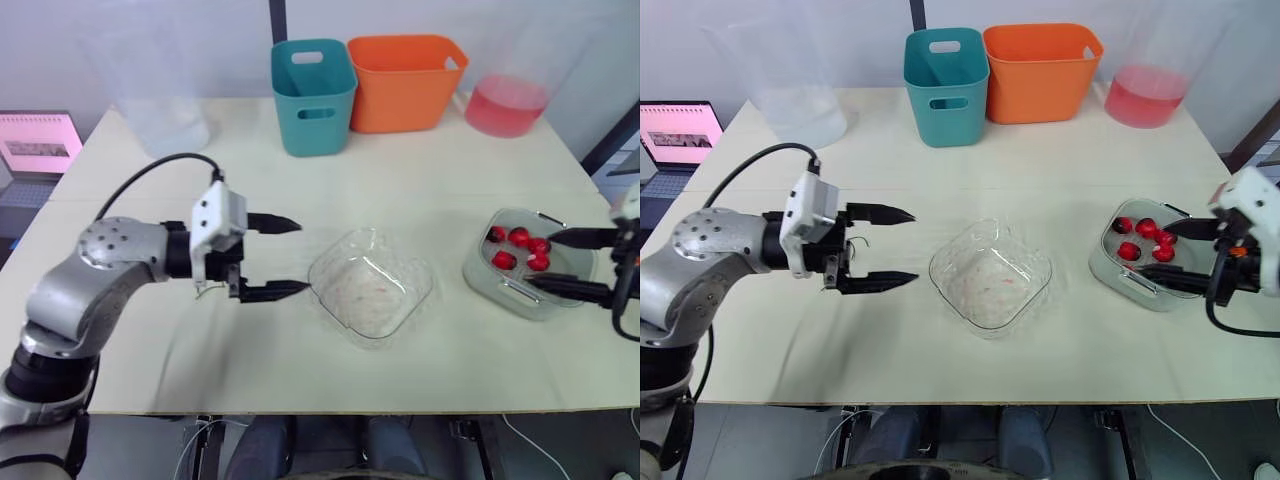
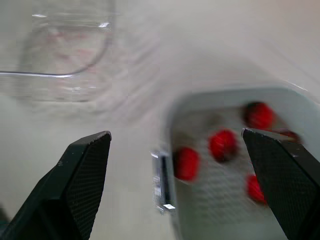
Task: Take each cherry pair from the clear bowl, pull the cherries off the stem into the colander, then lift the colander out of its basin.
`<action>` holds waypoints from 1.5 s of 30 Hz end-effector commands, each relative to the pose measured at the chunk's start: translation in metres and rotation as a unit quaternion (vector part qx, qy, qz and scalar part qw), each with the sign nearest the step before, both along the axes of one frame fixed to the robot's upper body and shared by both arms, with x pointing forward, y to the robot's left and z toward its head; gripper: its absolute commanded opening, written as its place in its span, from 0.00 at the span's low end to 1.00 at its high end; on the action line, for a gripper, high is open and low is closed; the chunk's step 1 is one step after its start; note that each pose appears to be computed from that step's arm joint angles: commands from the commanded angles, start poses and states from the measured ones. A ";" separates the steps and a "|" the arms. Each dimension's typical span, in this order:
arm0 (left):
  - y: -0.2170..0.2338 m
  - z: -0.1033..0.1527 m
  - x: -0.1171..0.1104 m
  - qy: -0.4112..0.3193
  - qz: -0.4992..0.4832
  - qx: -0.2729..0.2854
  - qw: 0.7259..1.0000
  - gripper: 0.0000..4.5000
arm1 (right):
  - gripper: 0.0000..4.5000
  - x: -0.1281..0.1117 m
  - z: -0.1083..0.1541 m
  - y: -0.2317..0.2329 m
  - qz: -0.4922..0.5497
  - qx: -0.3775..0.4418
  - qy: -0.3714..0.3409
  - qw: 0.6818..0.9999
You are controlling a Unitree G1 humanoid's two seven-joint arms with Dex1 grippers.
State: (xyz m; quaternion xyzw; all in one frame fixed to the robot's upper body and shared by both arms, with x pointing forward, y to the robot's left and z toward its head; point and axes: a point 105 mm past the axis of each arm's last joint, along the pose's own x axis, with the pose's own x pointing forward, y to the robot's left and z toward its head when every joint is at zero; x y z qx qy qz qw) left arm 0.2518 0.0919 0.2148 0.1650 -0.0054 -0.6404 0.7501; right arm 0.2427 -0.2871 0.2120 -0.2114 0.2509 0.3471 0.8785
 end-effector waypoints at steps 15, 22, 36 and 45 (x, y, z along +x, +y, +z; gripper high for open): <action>-0.023 0.000 -0.020 0.013 -0.041 -0.004 0.999 1.00 | 0.70 0.009 -0.032 -0.010 0.024 -0.091 0.027 0.995; -0.024 0.000 -0.019 0.010 -0.041 -0.003 0.999 1.00 | 0.70 0.008 -0.038 -0.009 0.027 -0.093 0.033 0.995; -0.028 0.005 -0.016 -0.006 -0.035 -0.015 0.999 1.00 | 0.04 0.014 -0.044 -0.011 0.025 -0.113 0.023 0.993; -0.027 0.002 -0.013 -0.009 -0.029 -0.013 0.999 1.00 | 0.04 0.013 -0.020 -0.009 0.026 -0.113 0.004 0.993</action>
